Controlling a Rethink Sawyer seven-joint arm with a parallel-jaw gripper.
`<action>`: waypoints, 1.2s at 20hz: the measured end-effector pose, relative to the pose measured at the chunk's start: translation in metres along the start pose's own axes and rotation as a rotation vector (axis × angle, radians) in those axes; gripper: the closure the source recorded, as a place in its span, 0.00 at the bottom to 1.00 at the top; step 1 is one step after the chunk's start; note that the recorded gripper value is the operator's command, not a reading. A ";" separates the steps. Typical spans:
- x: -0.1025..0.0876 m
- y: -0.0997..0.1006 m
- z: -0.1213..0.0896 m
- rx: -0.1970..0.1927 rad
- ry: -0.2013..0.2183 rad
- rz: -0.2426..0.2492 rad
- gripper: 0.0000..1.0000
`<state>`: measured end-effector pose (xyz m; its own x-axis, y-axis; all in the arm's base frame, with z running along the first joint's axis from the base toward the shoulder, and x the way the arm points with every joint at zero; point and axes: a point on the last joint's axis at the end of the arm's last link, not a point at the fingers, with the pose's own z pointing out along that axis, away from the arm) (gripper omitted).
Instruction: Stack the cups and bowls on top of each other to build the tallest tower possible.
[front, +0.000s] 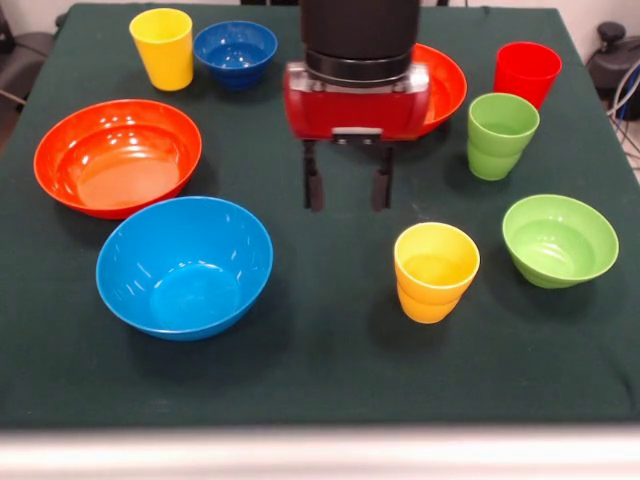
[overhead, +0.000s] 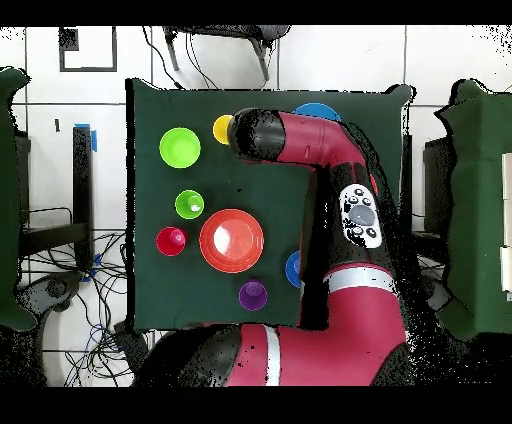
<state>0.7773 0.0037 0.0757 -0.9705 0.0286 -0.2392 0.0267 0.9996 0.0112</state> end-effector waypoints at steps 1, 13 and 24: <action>0.000 0.004 0.000 -0.001 0.000 -0.004 0.00; 0.002 0.032 0.000 -0.011 0.010 -0.001 0.00; 0.014 0.020 0.017 -0.004 0.047 0.060 0.00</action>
<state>0.7682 0.0240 0.0563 -0.9775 0.0876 -0.1919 0.0838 0.9961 0.0282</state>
